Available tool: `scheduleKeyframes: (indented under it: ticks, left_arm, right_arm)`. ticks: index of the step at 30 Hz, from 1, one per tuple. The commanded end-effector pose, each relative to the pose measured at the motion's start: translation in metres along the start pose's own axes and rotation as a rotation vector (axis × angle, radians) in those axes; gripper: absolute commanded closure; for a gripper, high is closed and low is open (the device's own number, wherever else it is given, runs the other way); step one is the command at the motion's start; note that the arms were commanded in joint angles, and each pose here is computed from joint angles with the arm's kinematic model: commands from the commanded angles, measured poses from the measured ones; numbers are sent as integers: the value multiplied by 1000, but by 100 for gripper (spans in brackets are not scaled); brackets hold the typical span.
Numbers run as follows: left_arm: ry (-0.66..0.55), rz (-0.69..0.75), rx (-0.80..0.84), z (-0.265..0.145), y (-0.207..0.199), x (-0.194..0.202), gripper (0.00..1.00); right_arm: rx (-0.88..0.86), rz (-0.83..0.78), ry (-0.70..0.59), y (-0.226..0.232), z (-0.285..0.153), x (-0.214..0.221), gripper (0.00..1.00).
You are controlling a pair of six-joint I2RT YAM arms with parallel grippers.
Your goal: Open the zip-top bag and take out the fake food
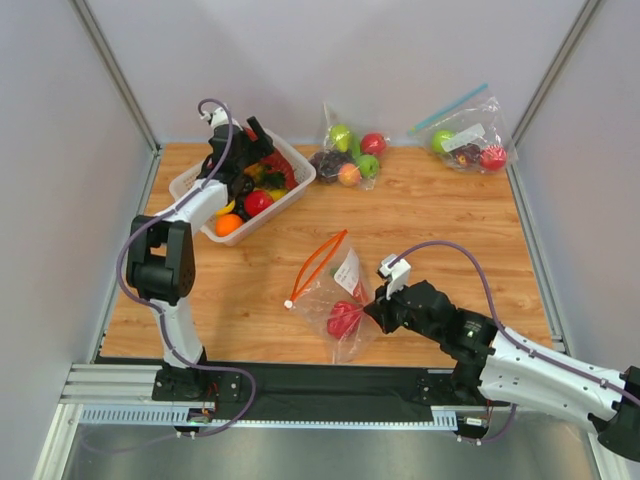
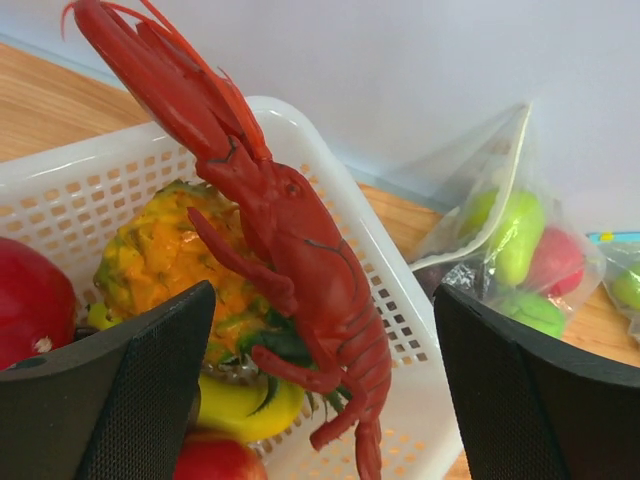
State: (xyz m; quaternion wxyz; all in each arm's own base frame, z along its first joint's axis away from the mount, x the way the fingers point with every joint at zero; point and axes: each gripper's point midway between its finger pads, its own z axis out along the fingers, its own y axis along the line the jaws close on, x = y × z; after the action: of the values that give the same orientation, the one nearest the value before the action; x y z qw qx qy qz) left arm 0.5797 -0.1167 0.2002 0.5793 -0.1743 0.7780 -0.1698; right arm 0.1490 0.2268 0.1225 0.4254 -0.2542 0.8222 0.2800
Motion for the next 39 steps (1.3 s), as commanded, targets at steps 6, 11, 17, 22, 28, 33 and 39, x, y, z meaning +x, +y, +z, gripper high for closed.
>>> scheduleKeyframes:
  ticks: [6,11,17,22,28,33,39]
  left_arm:
    - [-132,33,90,-71,-31,-69,3]
    - [-149,60,81,-103,-30,-83,1]
    - [-200,97,112,-171,-35,-108,1]
    - [-89,179,278,-221,-55,-80,8]
    - [85,290,582,-293,-99,1,18]
    - [218,319,711,-324,-115,54,35]
    - [316,308,613,-311,-88,100,41]
  right_arm:
    - [8,-22,-63,1,-3,-23,100]
    - [-1,-13,-67,2,-2,-23,100]
    - [14,-9,-91,0,-3,-29,100]
    - [39,-12,-110,-5,-2,-35,100]
    - [43,-24,-123,-6,-4,-43,100]
    - [21,-23,-132,-2,-9,-44,100]
    - [-15,-22,-146,1,-17,-40,100]
